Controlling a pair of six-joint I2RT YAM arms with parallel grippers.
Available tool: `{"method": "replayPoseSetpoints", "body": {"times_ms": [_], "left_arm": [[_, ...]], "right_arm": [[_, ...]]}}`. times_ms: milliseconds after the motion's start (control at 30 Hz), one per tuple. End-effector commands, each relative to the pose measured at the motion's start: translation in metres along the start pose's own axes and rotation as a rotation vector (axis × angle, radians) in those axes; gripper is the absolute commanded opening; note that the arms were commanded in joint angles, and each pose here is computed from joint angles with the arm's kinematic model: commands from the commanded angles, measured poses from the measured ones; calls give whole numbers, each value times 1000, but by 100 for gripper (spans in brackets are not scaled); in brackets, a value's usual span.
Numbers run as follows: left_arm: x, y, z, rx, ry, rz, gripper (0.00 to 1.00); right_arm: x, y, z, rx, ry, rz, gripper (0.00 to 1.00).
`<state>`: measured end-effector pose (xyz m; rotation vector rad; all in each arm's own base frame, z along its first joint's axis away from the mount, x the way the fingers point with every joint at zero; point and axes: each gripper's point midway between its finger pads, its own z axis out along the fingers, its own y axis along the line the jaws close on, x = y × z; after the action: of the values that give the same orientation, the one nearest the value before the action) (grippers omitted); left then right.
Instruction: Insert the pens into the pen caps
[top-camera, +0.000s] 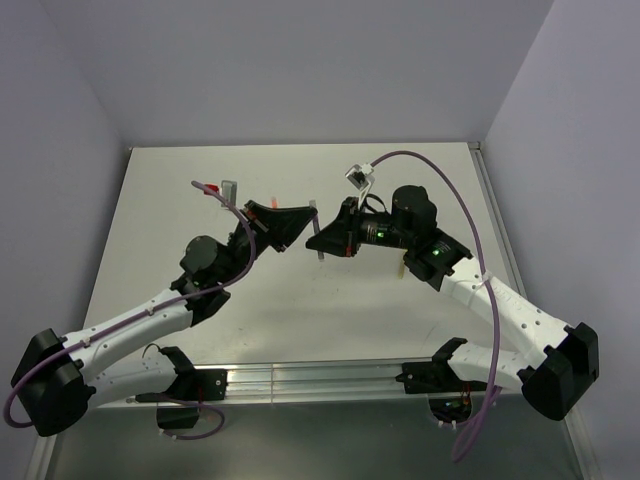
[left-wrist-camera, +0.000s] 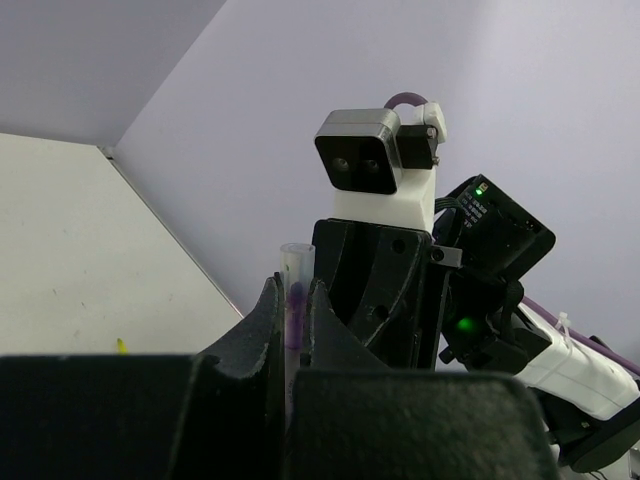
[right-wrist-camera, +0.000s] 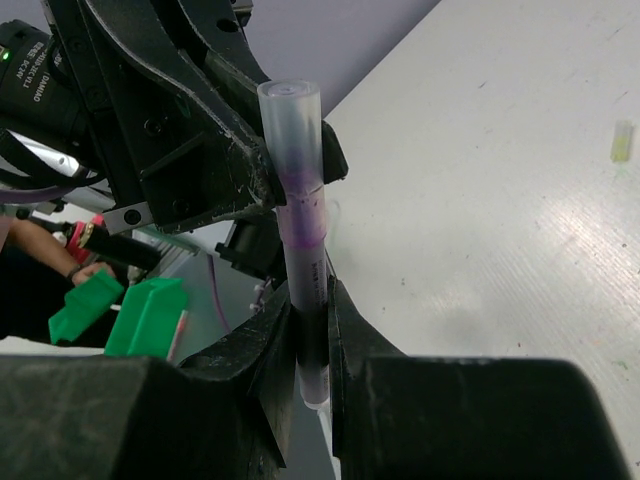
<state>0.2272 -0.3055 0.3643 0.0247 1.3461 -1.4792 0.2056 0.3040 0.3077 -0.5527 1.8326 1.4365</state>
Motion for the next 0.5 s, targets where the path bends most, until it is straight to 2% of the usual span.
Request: {"method": "replayPoseSetpoints", "body": {"times_ms": [0,467], "left_arm": [[81,-52,-38,221,364,-73,0],[98,-52,-43,218,400,-70,0]], "right_arm": [[-78,-26,-5,146,-287,-61,0],[-86,-30,-11,152,-305,-51,0]]}}
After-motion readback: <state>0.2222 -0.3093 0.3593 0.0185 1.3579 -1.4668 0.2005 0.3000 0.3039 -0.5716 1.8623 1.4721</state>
